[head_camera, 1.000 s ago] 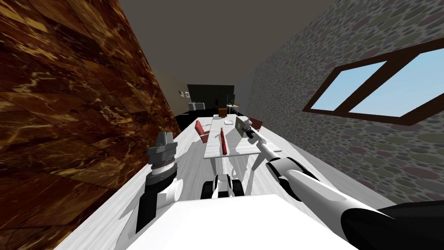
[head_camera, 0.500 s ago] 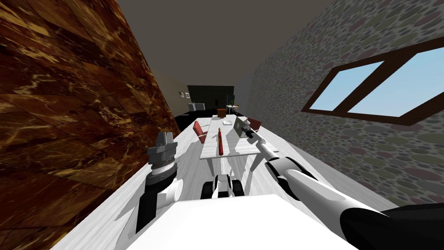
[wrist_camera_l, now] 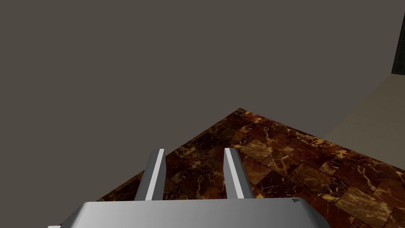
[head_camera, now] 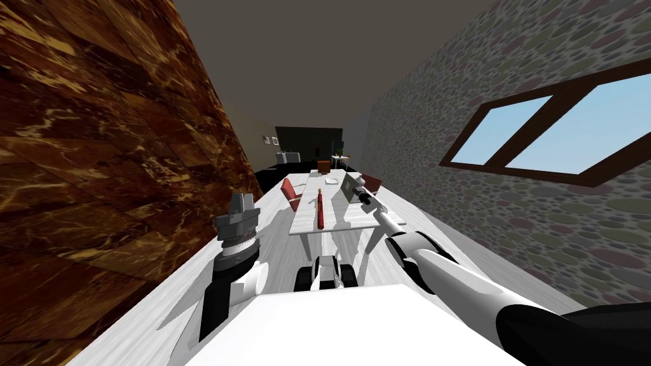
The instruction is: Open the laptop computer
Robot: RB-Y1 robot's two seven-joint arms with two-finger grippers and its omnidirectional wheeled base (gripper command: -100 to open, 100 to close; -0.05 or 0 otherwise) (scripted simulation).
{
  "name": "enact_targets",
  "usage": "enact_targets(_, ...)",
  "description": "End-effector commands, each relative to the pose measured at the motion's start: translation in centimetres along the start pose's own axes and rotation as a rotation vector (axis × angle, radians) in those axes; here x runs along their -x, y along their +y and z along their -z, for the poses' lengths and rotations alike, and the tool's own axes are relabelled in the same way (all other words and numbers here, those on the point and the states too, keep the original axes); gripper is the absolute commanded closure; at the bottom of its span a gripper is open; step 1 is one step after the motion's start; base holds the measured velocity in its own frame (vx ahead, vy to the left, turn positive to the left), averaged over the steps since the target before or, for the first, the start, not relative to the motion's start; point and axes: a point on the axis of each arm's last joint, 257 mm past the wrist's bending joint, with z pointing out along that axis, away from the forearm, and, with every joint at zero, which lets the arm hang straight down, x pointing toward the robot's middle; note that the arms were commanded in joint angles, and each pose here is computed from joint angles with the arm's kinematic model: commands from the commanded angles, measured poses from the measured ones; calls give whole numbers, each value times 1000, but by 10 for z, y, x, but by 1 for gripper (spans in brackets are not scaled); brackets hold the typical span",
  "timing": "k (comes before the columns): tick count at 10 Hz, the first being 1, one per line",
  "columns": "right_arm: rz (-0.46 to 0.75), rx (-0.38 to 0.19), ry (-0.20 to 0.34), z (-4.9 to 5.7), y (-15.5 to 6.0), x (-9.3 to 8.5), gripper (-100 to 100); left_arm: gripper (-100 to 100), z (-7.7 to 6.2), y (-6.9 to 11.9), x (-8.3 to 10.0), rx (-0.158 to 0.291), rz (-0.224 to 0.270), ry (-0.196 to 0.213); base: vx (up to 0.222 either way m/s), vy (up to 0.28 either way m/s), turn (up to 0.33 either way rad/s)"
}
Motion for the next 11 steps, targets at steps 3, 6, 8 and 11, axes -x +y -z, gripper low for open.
enact_targets(3, -84, -13, 59, 12, -5, -41, 100, 0, 0, 0, 0, 0, 0, 0, 21, -37, -7)
enact_targets(6, -125, -4, 58, 14, 0, -45, 100, 0, 0, 0, 0, 0, 0, 0, 17, -44, -10)
enact_targets(8, -165, -11, 81, 18, -3, -62, 100, 0, 0, 0, 0, 0, 0, 0, 7, -17, -4)
enact_targets(11, -207, -11, 91, 22, -1, -73, 100, 0, 0, 0, 0, 0, 0, 0, 18, -34, -1)
